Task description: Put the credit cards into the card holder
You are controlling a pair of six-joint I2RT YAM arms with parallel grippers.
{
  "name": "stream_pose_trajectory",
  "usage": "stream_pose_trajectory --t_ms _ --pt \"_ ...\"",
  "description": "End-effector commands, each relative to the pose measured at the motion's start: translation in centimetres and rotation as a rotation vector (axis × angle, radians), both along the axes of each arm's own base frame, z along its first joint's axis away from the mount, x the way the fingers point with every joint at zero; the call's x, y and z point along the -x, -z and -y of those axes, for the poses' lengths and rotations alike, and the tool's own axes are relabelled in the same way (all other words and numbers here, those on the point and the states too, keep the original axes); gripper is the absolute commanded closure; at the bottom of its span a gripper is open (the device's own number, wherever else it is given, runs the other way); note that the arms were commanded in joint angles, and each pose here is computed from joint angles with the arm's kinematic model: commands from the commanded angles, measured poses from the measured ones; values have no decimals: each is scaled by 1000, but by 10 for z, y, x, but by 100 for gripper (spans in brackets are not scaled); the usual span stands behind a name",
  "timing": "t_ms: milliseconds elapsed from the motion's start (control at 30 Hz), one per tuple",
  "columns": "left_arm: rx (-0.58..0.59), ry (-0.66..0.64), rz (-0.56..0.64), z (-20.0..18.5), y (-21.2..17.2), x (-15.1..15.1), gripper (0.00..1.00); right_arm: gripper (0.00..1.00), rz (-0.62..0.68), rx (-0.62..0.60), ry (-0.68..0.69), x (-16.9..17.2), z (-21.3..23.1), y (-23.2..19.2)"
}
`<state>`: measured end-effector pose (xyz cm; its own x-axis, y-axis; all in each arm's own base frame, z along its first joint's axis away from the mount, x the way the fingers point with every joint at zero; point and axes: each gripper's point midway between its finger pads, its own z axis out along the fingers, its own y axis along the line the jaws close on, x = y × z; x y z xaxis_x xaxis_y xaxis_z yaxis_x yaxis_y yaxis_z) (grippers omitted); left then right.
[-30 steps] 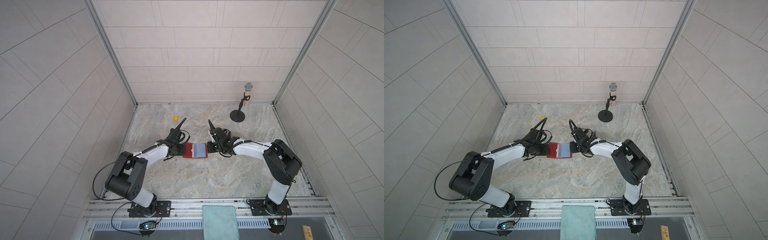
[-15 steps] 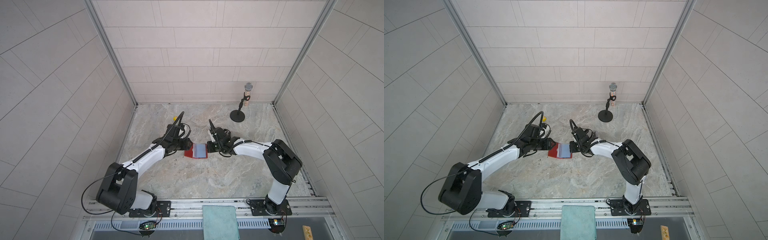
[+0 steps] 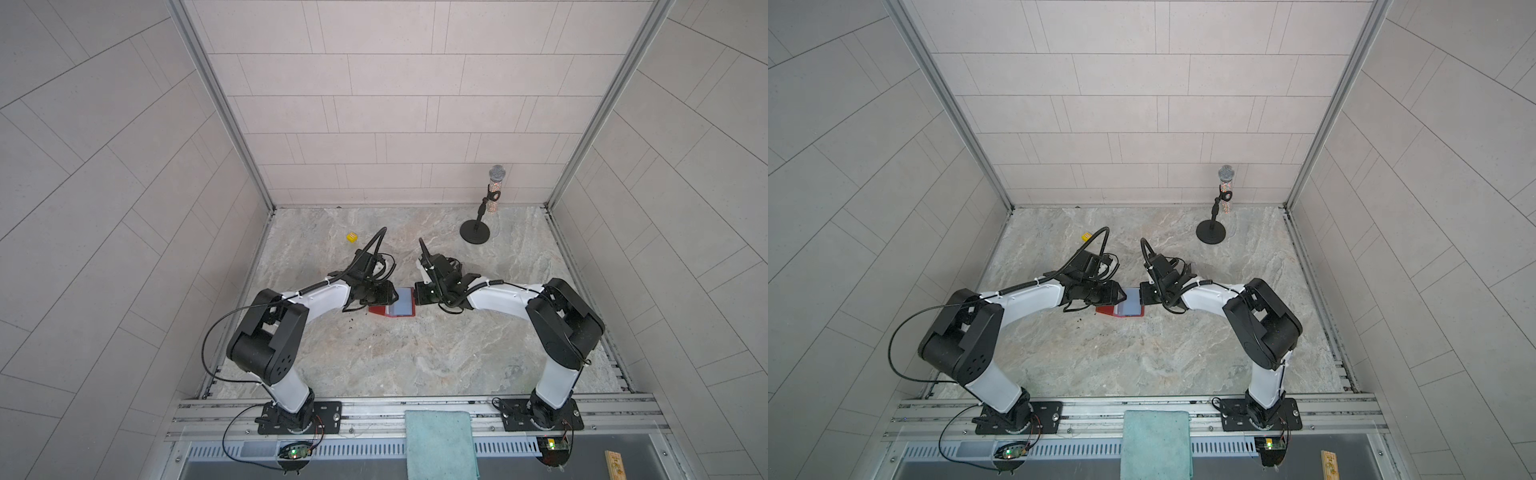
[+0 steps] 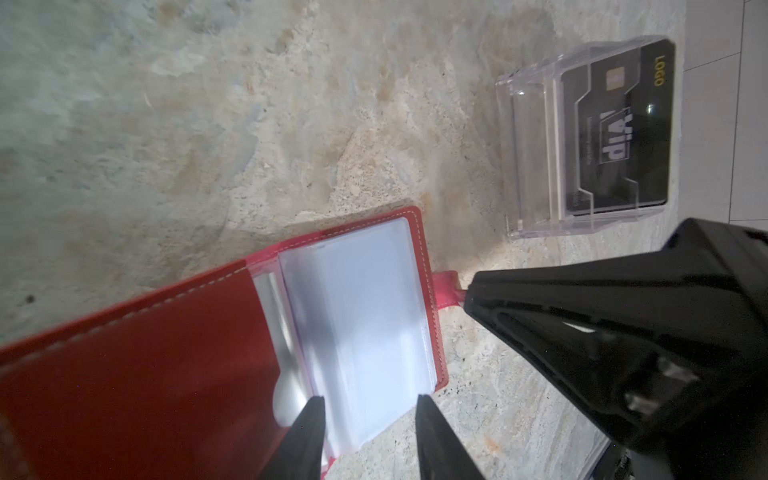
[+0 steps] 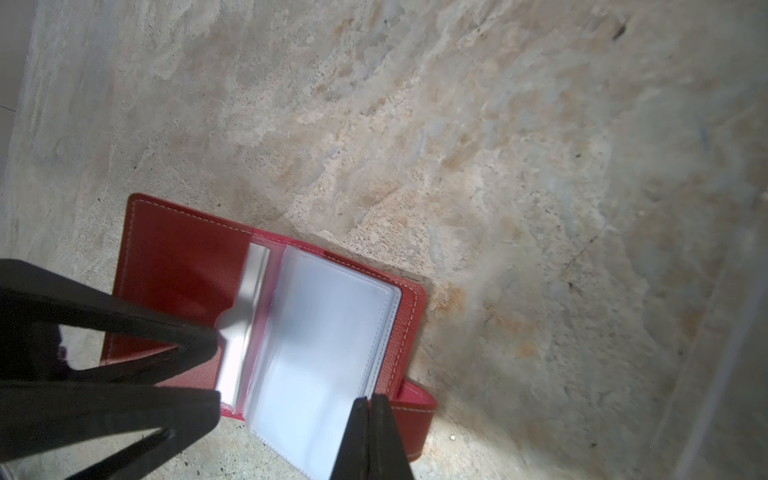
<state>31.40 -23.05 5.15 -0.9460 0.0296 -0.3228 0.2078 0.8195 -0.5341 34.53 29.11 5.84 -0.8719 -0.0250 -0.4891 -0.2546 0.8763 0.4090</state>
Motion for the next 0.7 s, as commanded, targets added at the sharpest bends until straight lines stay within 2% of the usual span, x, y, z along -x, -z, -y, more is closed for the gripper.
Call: stream_pose_trajectory --t_ms 0,333,667 --pt "15 6 2 8 1 -7 58 100 -25 1 14 3 3 9" --pt "49 16 -35 19 16 -7 59 100 -35 -2 12 3 2 13" --pt "54 12 -36 21 17 -7 66 100 -43 1 9 3 2 16"
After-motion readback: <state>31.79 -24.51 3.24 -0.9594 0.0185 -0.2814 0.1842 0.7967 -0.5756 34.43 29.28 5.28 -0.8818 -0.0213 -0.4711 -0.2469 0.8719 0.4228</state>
